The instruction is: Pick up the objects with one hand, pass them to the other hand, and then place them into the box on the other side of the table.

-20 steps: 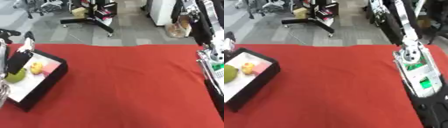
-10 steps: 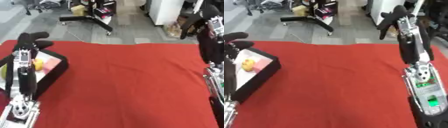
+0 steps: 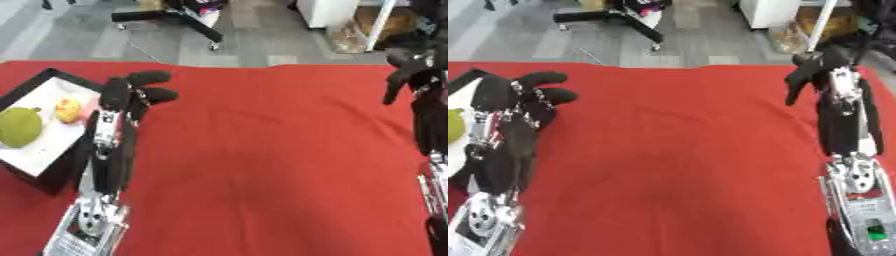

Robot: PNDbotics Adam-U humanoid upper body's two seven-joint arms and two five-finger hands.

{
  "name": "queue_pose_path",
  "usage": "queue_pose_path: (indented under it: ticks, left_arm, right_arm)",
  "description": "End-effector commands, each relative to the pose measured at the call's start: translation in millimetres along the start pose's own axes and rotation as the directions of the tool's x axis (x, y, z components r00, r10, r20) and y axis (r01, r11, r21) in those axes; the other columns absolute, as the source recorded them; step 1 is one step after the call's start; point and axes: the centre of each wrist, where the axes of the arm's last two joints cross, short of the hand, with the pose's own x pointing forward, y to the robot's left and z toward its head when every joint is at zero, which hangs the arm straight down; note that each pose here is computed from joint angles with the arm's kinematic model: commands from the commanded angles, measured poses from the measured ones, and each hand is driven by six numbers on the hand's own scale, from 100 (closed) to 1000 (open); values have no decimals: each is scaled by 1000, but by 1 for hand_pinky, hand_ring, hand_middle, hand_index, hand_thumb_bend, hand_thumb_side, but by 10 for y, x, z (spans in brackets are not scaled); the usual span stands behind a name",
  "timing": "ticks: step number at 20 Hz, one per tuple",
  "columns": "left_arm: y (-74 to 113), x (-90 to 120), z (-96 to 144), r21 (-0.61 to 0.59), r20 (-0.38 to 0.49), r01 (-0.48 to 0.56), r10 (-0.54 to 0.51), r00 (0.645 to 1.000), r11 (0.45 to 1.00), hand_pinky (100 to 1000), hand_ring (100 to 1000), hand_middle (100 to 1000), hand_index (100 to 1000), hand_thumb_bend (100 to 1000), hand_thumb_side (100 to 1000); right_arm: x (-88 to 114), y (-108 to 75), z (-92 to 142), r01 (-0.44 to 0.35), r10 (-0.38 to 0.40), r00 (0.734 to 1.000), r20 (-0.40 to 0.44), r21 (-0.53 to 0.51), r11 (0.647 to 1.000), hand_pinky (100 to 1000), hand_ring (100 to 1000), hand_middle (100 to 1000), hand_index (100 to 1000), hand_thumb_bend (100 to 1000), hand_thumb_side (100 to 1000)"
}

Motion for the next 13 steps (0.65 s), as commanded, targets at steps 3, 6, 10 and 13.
queue_pose_path:
  ticks: [3, 6, 10, 13]
  left_arm:
    - [-101, 73, -2, -39, 31, -35, 36, 999, 999, 746, 601, 650, 725, 392, 1000]
    - [-105, 78, -10, -29, 38, -49, 50, 998, 998, 738, 582, 622, 703, 401, 1000]
    - [-91, 81, -23, -2, 38, -63, 63, 997, 998, 725, 558, 594, 657, 404, 1000]
    - [-86, 88, -37, 6, 42, -67, 66, 997, 998, 687, 506, 533, 604, 408, 1000]
  right_arm:
    - [-58, -94, 115, -7, 4, 999, -36, -82, 997, 882, 269, 350, 460, 100, 1000]
    - [-83, -164, 176, -29, 22, 998, -52, -141, 990, 879, 274, 352, 463, 100, 1000]
    - [-94, -233, 211, -56, 44, 997, -64, -205, 977, 876, 278, 354, 467, 100, 1000]
    - [-91, -262, 220, -66, 52, 997, -65, -240, 969, 859, 273, 344, 455, 100, 1000]
